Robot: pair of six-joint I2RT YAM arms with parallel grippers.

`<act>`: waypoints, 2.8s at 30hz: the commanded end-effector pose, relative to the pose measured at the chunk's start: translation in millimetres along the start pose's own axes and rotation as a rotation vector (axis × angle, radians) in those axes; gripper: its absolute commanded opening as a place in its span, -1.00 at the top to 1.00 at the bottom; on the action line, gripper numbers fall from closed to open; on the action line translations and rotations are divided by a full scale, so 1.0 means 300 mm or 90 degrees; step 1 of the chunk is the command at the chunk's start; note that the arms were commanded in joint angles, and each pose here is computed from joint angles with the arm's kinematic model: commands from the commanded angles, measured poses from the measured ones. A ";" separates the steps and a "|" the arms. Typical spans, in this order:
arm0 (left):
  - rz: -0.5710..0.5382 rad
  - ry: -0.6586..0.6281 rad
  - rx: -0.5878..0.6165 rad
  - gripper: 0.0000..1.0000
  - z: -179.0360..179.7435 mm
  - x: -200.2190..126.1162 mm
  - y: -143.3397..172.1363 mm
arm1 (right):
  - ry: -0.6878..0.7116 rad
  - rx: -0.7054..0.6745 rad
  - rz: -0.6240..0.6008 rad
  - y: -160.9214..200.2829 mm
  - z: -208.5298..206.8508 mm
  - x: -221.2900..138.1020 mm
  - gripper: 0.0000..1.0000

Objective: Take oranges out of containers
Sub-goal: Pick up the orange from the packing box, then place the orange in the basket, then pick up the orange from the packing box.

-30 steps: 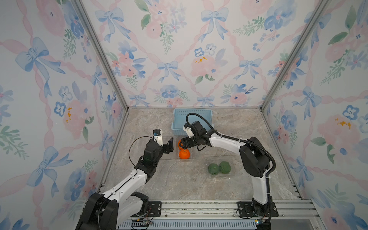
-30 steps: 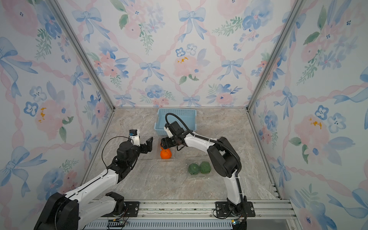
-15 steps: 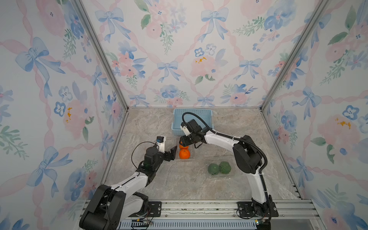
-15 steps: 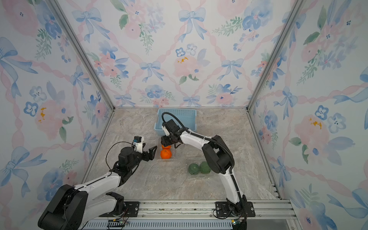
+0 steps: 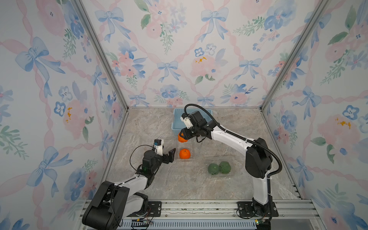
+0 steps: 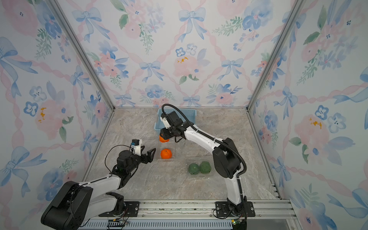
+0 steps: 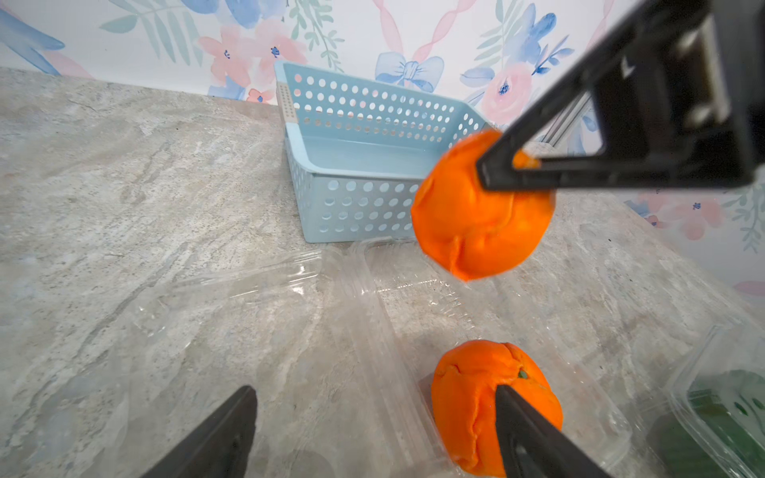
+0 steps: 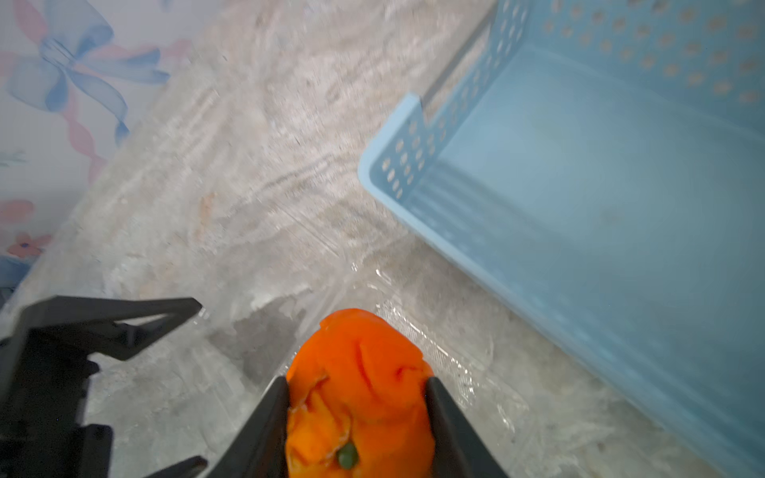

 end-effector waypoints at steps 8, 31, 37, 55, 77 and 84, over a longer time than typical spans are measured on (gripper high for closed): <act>-0.017 0.000 -0.005 -0.82 0.002 -0.013 -0.010 | 0.087 -0.037 -0.104 -0.253 -0.167 0.201 0.09; -0.041 0.002 -0.001 -0.82 -0.005 -0.039 -0.030 | 0.067 0.049 -0.152 -0.276 -0.405 0.345 -0.05; -0.043 0.001 -0.002 -0.82 -0.004 -0.039 -0.033 | 0.057 0.045 -0.139 -0.259 -0.394 0.352 -0.17; -0.033 -0.002 -0.004 -0.82 0.003 -0.025 -0.027 | 0.012 -0.096 -0.036 0.014 -0.131 0.007 -0.48; -0.039 0.003 -0.005 -0.82 0.003 -0.029 -0.035 | -0.060 -0.115 0.133 0.434 0.010 0.089 -0.80; -0.044 0.000 -0.007 -0.83 0.004 -0.039 -0.036 | -0.020 -0.116 0.154 0.473 -0.015 0.130 -0.78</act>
Point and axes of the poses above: each gripper's point midway between its finger pads, its own x axis out along the fingers, its own z axis along the line the jaws close on, y = z × x, the point moved 3 cm from there along -x, back along the fingers, and after that the axes turned 11 degrees about x, right-handed, at the moved point
